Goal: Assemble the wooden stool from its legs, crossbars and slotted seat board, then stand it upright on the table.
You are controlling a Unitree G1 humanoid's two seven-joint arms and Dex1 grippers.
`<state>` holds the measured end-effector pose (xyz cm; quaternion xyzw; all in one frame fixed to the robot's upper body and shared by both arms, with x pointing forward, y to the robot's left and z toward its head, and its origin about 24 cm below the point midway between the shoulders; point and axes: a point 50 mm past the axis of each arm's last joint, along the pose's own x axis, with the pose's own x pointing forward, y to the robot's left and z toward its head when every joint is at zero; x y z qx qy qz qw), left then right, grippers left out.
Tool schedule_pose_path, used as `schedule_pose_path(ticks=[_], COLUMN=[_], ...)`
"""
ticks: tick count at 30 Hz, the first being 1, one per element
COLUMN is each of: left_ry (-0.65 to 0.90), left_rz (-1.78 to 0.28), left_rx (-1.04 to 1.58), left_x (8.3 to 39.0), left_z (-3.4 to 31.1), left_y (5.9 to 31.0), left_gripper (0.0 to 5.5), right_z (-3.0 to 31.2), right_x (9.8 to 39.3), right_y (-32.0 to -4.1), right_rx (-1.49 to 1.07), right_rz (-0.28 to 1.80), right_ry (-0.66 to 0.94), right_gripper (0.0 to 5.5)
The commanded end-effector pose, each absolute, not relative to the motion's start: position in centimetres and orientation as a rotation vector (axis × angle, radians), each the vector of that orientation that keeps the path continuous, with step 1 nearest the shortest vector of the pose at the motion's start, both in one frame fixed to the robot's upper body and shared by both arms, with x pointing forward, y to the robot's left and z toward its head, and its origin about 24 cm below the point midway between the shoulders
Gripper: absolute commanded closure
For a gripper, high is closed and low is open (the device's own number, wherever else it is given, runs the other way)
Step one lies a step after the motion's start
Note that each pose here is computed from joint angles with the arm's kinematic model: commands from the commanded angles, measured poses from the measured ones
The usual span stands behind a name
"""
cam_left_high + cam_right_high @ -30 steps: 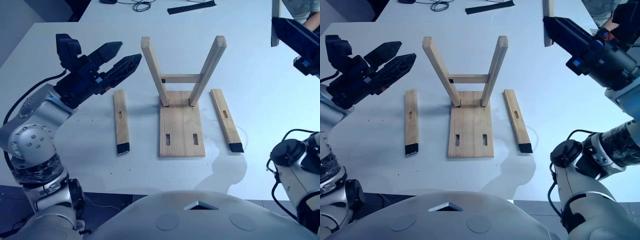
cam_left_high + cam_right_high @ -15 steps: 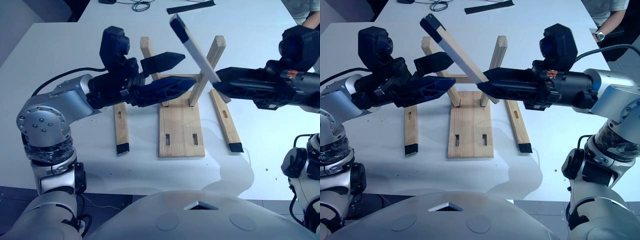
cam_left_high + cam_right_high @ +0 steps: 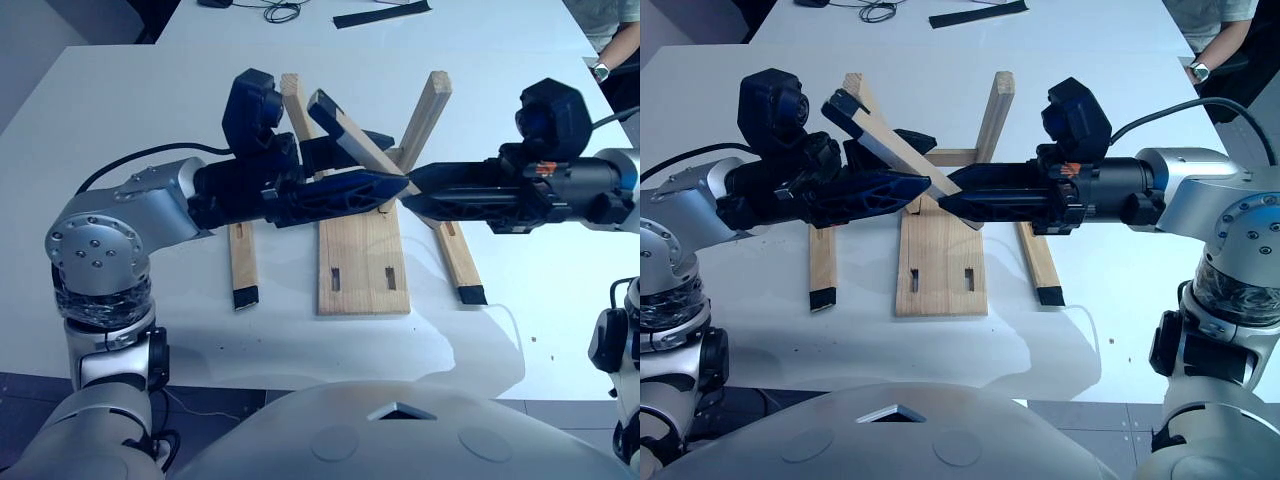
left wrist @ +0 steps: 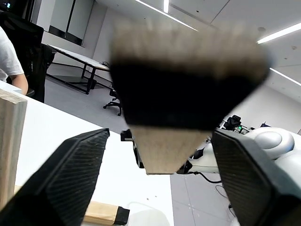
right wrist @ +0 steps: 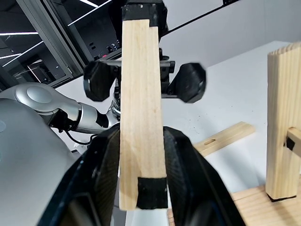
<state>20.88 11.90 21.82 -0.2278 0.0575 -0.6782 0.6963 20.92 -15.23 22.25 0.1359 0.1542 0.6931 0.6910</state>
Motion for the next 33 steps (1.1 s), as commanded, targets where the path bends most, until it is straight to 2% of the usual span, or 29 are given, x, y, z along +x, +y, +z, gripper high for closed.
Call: schedule_pose_path(ticks=[1, 13, 29, 30, 33], left_ry=[0.139, 0.124, 0.149, 0.152, 0.158], left_rz=[-1.525, -1.503, -1.526, -1.52, -1.493], left_rx=[-0.481, -0.475, -0.44, -0.43, -0.399], left_x=[20.7, 21.0, 20.6, 20.6, 21.0], left_z=[21.7, 22.0, 21.1, 21.0, 20.8], left_y=[11.7, 12.2, 12.2, 12.3, 12.7], left_gripper=[2.39, 4.19, 4.21, 4.21, 4.21], right_z=[22.3, 21.7, 21.2, 20.9, 19.6], right_x=[20.7, 20.7, 20.7, 20.8, 20.9], right_y=[-15.2, -15.7, -15.4, -15.4, -15.9], right_rx=[0.281, 0.265, 0.189, 0.173, 0.118], right_rz=[1.547, 1.519, 1.489, 1.473, 1.413], right_ry=[0.349, 0.38, 0.362, 0.368, 0.414], right_gripper=[4.18, 4.18, 4.18, 3.82, 3.42])
